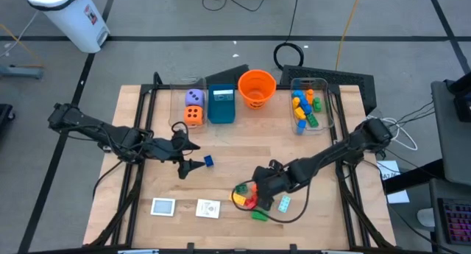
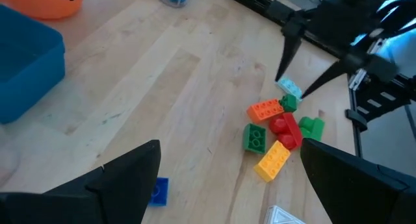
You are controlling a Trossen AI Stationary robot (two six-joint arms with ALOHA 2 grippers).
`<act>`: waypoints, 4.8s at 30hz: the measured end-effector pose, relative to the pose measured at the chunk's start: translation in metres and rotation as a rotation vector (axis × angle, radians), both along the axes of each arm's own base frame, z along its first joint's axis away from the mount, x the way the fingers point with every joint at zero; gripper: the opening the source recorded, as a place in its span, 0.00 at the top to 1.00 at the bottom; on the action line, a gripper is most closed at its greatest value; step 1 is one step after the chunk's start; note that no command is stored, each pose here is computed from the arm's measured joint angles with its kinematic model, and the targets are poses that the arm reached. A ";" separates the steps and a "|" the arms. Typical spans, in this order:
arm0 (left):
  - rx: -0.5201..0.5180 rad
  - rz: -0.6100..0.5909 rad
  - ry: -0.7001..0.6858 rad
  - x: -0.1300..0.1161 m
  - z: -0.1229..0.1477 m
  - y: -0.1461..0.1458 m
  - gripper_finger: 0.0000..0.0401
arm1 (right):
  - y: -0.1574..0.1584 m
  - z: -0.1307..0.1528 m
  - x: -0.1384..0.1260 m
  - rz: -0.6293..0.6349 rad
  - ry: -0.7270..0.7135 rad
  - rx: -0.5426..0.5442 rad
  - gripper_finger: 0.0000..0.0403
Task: Pick & Place Toys
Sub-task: Put the orange game piece into the right transparent bin
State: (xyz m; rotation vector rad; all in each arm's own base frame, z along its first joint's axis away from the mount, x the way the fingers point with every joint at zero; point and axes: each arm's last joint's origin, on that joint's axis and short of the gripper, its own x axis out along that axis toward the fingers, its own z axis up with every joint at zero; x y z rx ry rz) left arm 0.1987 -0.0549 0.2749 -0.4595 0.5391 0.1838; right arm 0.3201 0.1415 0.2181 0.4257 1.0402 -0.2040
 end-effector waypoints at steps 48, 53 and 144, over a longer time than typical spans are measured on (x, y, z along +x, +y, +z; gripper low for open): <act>-0.024 -0.008 0.039 -0.002 -0.003 0.000 0.06 | -0.011 -0.045 0.016 0.069 0.059 0.002 0.47; -0.019 -0.007 0.054 -0.003 -0.004 0.000 0.06 | -0.012 -0.047 0.017 0.073 0.066 -0.001 0.47; -0.037 0.008 0.051 -0.003 -0.004 0.000 0.06 | -0.105 -0.009 -0.021 -0.281 0.164 -0.128 0.47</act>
